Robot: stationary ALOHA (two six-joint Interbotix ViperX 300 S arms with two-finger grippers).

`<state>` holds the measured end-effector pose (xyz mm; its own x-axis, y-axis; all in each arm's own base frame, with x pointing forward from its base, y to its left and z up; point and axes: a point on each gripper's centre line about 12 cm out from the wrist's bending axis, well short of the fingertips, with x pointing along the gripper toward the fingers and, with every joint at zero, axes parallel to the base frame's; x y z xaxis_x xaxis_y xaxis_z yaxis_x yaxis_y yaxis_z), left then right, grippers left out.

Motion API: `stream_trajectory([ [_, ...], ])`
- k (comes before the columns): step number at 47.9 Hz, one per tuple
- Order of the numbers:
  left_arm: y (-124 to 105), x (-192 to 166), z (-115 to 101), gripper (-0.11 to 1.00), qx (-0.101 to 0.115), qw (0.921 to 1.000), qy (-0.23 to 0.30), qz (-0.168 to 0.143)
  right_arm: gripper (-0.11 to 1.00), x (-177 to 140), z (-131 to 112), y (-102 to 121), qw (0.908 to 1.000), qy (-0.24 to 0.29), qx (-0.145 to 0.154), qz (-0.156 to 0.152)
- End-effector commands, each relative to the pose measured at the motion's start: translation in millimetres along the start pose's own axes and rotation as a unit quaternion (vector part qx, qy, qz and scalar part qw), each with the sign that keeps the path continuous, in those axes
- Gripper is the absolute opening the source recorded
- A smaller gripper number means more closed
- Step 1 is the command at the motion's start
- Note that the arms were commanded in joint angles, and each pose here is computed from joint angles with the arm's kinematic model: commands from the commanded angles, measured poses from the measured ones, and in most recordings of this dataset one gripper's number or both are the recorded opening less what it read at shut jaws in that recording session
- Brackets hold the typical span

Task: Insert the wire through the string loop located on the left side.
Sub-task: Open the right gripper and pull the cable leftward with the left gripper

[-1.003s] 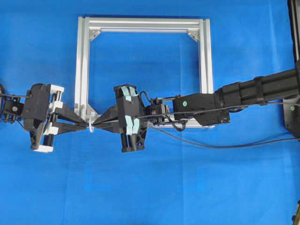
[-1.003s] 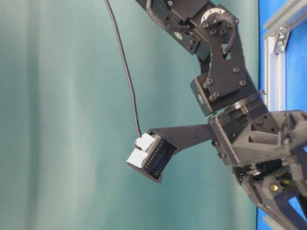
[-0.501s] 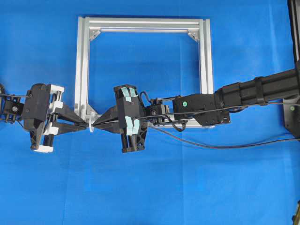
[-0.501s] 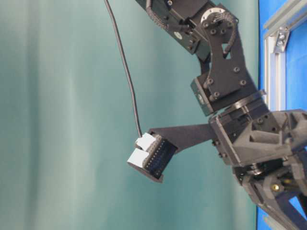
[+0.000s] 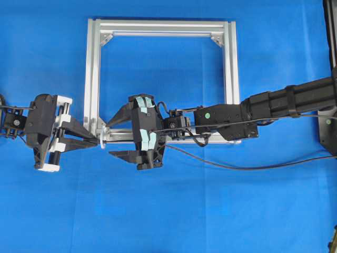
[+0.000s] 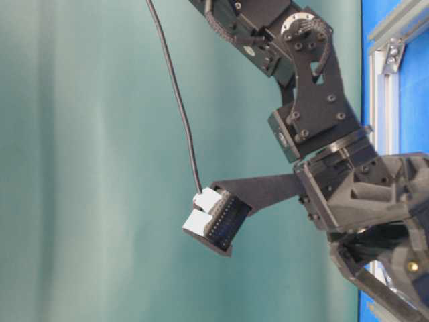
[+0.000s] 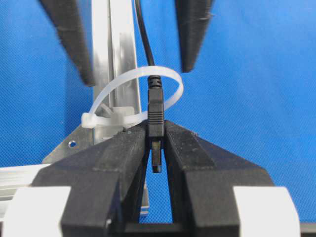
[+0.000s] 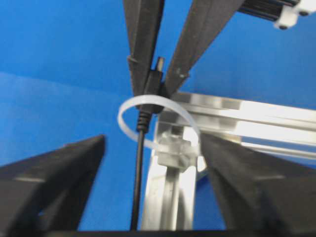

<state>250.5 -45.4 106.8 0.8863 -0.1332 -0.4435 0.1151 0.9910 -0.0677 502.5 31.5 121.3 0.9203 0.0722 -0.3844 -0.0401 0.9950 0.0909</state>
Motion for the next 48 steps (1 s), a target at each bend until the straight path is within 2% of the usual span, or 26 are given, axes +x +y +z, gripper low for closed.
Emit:
stream_trajectory([
  [1,-2,0,7,0.08,0.001,0.9999,-0.011,-0.004,0.93,-3,13,0,0.9999,-0.012,0.004,-0.001],
  [6,-2,0,4,0.08,0.001,1.0000,0.001,-0.003,0.89,-4,12,0,0.9999,-0.010,0.005,-0.001],
  [12,-2,-3,0,0.08,-0.004,0.9995,0.031,-0.003,0.91,-5,11,0,0.9999,-0.009,0.005,-0.001],
  [20,-4,-15,7,0.08,-0.039,0.9952,0.090,-0.001,0.91,-5,10,0,1.0000,-0.009,0.004,-0.001],
  [24,-6,-25,11,0.08,-0.045,0.9928,0.111,-0.004,0.91,-5,10,0,1.0000,-0.009,0.003,-0.001],
  [34,-9,-61,28,0.08,-0.044,0.9940,0.099,-0.017,0.91,-5,12,0,0.9999,-0.015,0.002,0.000],
  [48,-7,-102,27,0.08,-0.052,0.9911,0.121,-0.019,0.91,-5,14,1,0.9999,-0.017,0.002,0.001],
])
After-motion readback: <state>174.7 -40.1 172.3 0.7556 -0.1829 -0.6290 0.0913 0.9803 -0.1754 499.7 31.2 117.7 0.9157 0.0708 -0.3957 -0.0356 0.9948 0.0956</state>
